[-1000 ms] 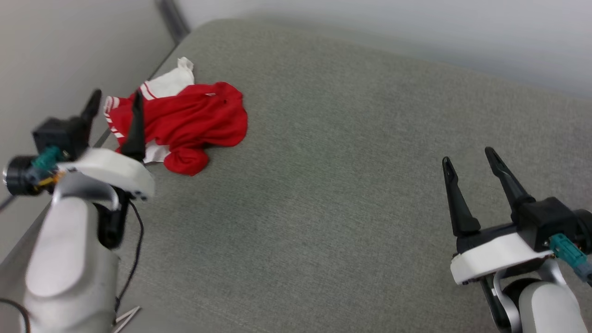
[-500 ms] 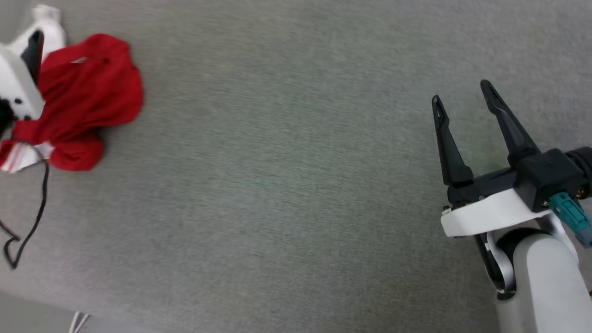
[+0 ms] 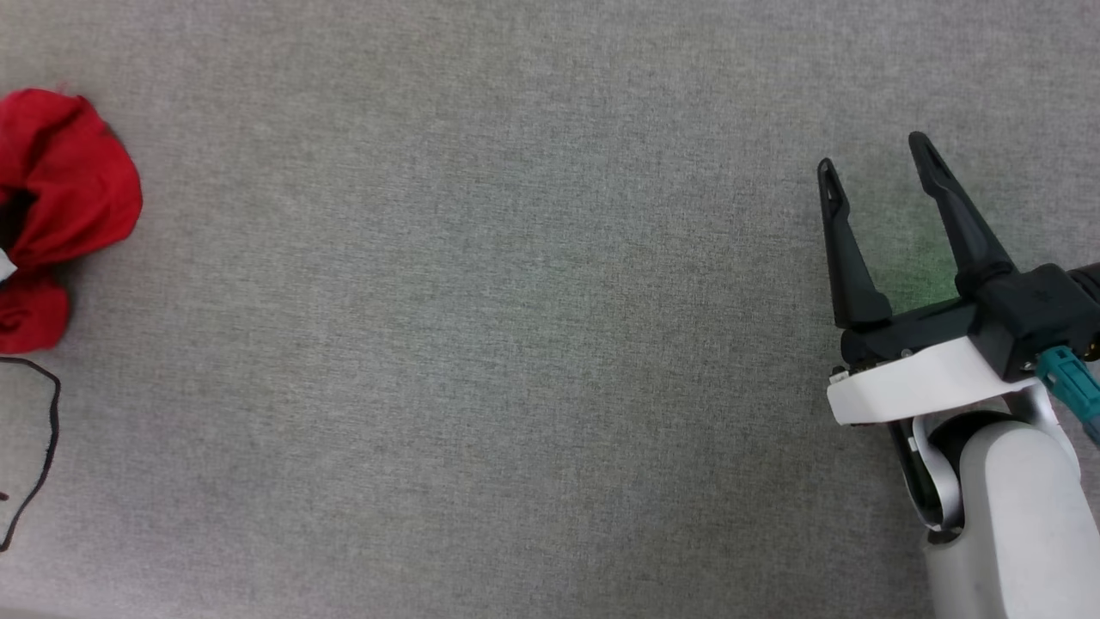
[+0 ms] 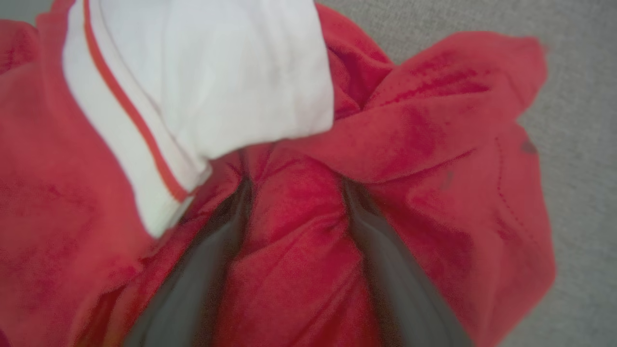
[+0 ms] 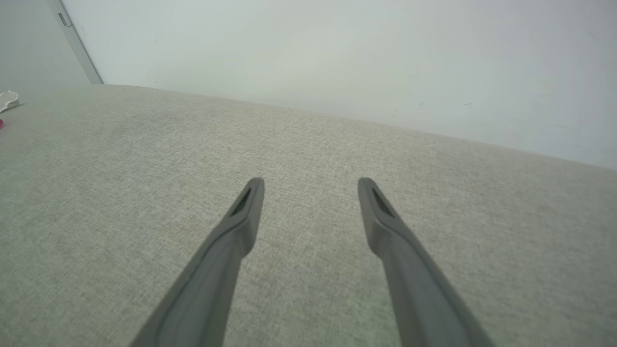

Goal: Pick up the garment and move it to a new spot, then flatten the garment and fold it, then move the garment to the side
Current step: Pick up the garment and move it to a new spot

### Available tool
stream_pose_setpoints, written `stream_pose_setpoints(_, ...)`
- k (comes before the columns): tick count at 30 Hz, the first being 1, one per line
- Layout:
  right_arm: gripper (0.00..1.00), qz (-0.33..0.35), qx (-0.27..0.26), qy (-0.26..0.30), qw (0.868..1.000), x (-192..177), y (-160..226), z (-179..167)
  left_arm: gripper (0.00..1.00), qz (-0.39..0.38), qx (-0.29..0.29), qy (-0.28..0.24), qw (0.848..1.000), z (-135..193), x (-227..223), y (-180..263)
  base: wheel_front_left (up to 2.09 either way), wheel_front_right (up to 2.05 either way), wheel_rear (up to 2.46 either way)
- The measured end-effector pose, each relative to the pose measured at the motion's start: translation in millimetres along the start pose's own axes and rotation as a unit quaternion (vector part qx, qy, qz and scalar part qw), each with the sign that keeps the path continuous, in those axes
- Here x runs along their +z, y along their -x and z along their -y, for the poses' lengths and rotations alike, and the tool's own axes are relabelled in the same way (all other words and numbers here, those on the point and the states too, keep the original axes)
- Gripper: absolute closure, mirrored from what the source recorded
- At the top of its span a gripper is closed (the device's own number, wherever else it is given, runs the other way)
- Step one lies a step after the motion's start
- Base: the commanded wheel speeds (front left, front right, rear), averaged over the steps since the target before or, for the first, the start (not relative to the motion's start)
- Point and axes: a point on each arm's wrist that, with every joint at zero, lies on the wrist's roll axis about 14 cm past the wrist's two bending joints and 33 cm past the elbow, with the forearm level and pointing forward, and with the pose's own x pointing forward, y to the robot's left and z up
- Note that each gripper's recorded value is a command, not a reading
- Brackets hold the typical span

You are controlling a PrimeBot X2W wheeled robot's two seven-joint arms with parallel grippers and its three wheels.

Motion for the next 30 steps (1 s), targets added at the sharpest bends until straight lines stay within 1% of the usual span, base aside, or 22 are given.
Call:
stream_pose_setpoints(1,0.00,0.002,-0.001,0.001,1.000,1.7,0.0,0.2,1.00,0.007,0.003,0.000,1.000,-0.5,0.6,1.0,0.00,0.00,0.00)
stream_pose_setpoints(6,0.00,0.014,0.006,0.004,1.000,16.3,2.0,-6.2,1.00,0.060,0.037,-0.011,0.997,-14.0,12.8,16.8,0.00,0.00,0.00)
stream_pose_setpoints(8,0.00,0.016,0.007,0.005,1.000,21.4,6.7,-8.4,1.00,0.105,0.049,-0.017,0.993,-19.6,28.2,29.9,0.00,0.00,0.00)
stream_pose_setpoints(10,0.00,0.017,0.006,0.004,1.000,27.4,12.7,-10.4,1.00,0.169,0.055,-0.020,0.984,-21.1,56.0,50.2,0.00,0.00,0.00)
stream_pose_setpoints(12,0.00,0.020,0.004,0.004,1.000,33.9,20.6,-11.3,1.00,0.236,0.051,-0.011,0.970,-19.1,83.1,74.7,0.00,0.00,0.00)
stream_pose_setpoints(15,0.00,0.031,0.000,0.003,1.000,49.3,33.7,-12.3,1.00,0.317,0.047,-0.028,0.947,-16.0,107.8,111.7,0.00,0.00,0.00)
stream_pose_setpoints(17,0.00,0.043,-0.004,0.002,0.999,61.6,42.2,-12.7,1.00,0.374,0.038,-0.024,0.927,-13.1,124.5,139.6,0.00,0.00,0.00)
stream_pose_setpoints(20,0.00,0.061,-0.006,0.002,0.998,80.2,55.2,-14.4,1.00,0.451,0.018,-0.024,0.892,-2.0,146.3,183.0,0.00,0.00,0.00)
stream_pose_setpoints(22,0.00,0.071,-0.008,0.001,0.997,90.5,64.6,-15.9,1.00,0.488,0.001,-0.026,0.873,9.1,153.2,206.0,0.00,0.00,0.00)
stream_pose_setpoints(26,0.00,0.088,-0.019,0.002,0.996,107.3,86.6,-13.5,1.00,0.541,-0.038,-0.029,0.840,40.5,160.5,244.2,0.00,0.00,0.00)
stream_pose_setpoints(28,0.00,0.092,-0.029,0.003,0.995,112.9,98.3,-9.4,1.00,0.555,-0.064,-0.033,0.829,62.5,158.6,255.5,0.00,0.00,0.00)
stream_pose_setpoints(30,0.00,0.094,-0.041,0.005,0.995,116.0,109.7,-3.2,1.00,0.562,-0.096,-0.044,0.820,92.6,154.4,261.3,0.00,0.00,0.00)
